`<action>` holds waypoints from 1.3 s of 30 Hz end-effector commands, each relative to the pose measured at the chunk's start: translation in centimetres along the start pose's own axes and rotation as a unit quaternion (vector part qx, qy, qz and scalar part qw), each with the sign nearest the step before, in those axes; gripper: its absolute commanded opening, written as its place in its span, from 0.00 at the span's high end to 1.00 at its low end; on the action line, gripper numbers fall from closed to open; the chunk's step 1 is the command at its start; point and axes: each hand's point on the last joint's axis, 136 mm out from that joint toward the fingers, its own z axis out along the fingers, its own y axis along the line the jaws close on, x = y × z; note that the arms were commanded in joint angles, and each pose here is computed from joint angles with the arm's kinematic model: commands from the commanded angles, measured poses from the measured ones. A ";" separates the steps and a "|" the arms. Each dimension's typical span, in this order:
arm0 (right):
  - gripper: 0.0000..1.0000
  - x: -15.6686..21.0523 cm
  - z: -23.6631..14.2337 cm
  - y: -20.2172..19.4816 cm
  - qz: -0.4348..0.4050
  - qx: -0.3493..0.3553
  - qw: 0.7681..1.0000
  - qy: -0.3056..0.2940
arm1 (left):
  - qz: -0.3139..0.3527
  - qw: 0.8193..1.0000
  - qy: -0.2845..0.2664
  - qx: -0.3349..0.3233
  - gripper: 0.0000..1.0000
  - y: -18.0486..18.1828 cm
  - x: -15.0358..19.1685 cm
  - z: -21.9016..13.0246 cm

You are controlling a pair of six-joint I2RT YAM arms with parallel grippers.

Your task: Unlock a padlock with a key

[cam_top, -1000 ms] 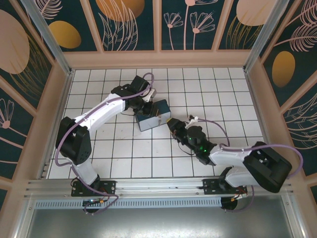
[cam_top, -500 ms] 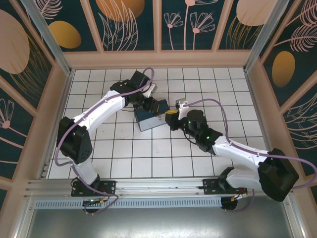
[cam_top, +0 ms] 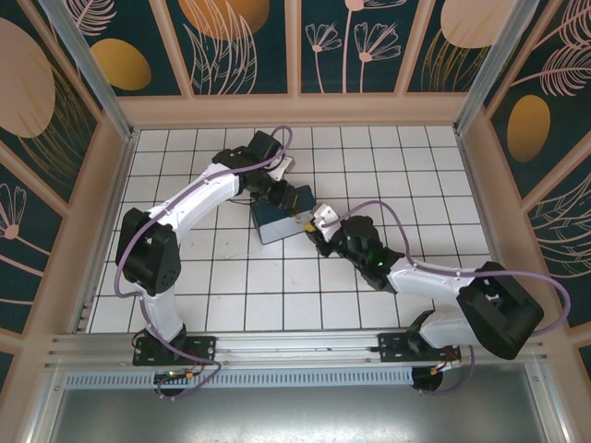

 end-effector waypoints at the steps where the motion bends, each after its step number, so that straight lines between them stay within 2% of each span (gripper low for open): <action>1: 0.85 -2.0 -0.4 0.3 -0.085 0.003 0.994 -0.071 | 0.010 1.000 0.014 0.000 0.61 0.3 0.1 0.3; 10: 0.74 -2.4 0.9 -0.2 -0.132 0.023 0.988 -0.081 | 0.005 1.000 0.018 0.000 0.61 0.5 0.4 0.9; 30: 0.75 -2.0 3.0 -0.9 -0.167 0.051 0.982 -0.069 | 0.003 0.999 0.033 0.008 0.62 0.8 0.8 1.8; 39: 0.79 -2.5 3.3 -0.7 -0.170 0.051 0.981 -0.074 | 0.000 0.999 0.035 0.015 0.64 0.6 0.8 1.9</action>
